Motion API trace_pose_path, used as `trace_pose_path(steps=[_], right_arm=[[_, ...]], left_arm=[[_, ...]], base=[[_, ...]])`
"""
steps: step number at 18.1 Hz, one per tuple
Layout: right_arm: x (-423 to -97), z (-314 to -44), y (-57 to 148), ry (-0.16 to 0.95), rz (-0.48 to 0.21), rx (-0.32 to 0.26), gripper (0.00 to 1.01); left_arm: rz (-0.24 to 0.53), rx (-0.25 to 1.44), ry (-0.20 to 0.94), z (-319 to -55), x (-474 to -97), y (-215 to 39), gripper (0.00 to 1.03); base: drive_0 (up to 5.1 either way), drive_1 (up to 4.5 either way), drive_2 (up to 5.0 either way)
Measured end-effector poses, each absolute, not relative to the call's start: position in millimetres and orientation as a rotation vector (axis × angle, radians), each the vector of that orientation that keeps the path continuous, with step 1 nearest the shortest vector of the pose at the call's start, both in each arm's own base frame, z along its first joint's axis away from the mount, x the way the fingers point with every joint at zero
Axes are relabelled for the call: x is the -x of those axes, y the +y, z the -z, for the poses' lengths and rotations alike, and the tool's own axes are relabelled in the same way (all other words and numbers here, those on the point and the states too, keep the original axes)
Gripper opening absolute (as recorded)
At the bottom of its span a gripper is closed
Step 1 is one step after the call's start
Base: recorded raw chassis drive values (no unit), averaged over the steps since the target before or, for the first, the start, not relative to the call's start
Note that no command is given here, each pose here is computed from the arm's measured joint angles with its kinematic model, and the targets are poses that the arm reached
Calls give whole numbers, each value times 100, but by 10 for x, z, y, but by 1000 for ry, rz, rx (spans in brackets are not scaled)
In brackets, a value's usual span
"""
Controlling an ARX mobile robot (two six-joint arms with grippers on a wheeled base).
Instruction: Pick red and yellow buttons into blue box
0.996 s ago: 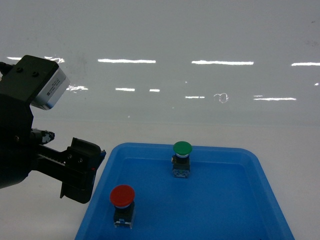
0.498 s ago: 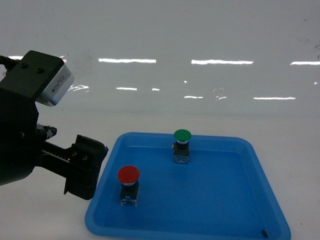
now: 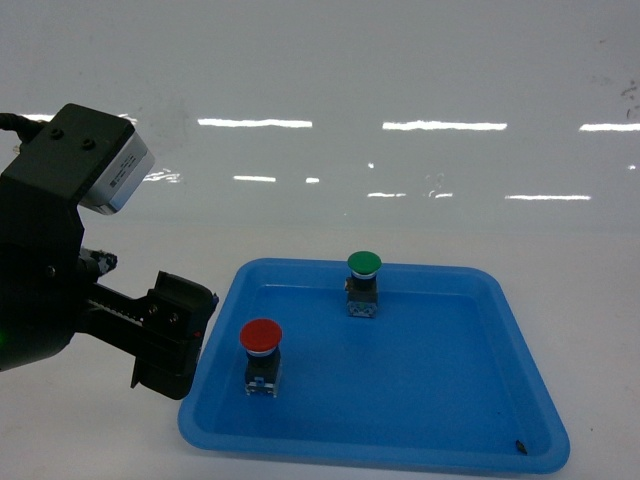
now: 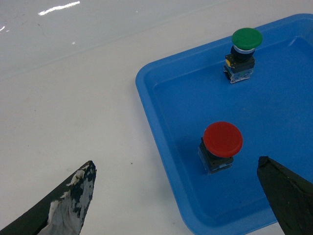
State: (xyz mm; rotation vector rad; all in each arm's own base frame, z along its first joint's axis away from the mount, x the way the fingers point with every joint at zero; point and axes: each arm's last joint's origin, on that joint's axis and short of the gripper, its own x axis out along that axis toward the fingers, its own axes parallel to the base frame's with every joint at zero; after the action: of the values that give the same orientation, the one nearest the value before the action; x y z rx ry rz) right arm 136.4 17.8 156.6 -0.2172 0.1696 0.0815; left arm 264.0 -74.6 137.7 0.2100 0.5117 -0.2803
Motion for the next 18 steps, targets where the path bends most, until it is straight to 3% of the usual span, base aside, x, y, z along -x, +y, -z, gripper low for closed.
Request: trace_pose_path(steps=[5, 9, 13, 18], right_arm=[[-1303, -1586, 164, 118, -74, 222, 30], [-1258, -1879, 159, 42, -58, 195, 30], [-1041, -1841, 89, 70, -38, 191, 30], [-1070, -1768, 108, 87, -46, 193, 30]], left_arm=[[277, -214, 507, -1379, -2691, -745, 98], [273, -213, 507, -1370, -2710, -737, 98], [263, -212, 512, -1358, -2734, -714, 98], [279, -213, 548, -1339, -2741, -754, 98]], base=[[0, 0, 0], [0, 0, 0], [0, 0, 0], [0, 0, 0]])
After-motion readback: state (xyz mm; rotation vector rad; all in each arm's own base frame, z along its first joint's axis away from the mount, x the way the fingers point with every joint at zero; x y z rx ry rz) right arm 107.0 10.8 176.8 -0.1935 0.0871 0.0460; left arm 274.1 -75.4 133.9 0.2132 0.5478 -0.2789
